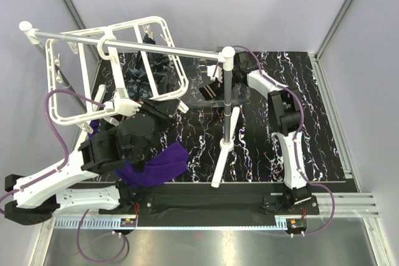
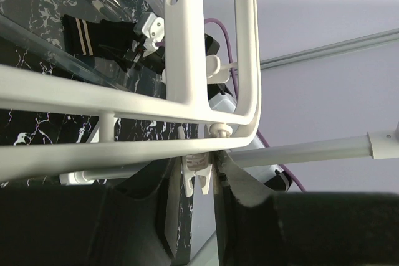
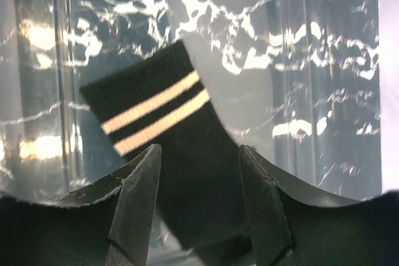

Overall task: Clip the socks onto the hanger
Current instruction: Pick up the sock from the bin.

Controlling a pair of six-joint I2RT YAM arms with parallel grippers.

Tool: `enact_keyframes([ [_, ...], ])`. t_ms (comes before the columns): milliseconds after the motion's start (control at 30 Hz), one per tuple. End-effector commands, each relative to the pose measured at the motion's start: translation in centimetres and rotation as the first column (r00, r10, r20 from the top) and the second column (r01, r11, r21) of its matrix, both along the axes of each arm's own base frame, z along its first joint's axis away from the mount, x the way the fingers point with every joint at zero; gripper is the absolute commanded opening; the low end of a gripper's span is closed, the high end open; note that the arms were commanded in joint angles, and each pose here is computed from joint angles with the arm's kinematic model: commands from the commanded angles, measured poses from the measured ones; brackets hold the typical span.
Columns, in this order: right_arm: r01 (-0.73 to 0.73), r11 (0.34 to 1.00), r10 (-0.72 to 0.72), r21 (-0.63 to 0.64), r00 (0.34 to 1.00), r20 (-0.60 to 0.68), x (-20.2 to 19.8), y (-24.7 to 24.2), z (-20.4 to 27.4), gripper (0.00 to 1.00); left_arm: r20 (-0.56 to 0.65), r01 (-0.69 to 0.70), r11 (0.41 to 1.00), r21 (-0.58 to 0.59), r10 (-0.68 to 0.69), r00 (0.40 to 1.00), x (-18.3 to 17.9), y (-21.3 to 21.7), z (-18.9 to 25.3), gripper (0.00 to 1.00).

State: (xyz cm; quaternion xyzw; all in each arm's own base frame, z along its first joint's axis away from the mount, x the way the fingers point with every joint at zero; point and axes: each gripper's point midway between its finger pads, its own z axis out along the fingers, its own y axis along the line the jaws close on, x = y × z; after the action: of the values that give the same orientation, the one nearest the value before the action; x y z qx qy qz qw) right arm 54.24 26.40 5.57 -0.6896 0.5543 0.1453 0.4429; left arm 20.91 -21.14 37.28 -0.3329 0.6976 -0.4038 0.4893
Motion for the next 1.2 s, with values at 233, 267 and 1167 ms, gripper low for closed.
enact_keyframes([
  [233,-0.088,0.995,0.086,-0.040,0.995,-0.052,0.2,1.7,-0.8,0.62,0.037,-0.019,0.999,-0.035,0.020,0.999,-0.1,1.1,1.6,0.00],
  [267,-0.087,0.995,0.084,-0.052,0.994,-0.068,-0.1,1.4,-0.8,0.63,0.037,-0.024,0.999,-0.032,0.025,0.999,-0.1,1.2,1.5,0.00],
  [1167,-0.106,0.972,0.027,-0.212,0.937,-0.347,-4.1,1.2,-6.0,0.52,0.055,-0.026,0.999,-0.024,0.027,0.998,-0.1,1.5,2.1,0.00],
])
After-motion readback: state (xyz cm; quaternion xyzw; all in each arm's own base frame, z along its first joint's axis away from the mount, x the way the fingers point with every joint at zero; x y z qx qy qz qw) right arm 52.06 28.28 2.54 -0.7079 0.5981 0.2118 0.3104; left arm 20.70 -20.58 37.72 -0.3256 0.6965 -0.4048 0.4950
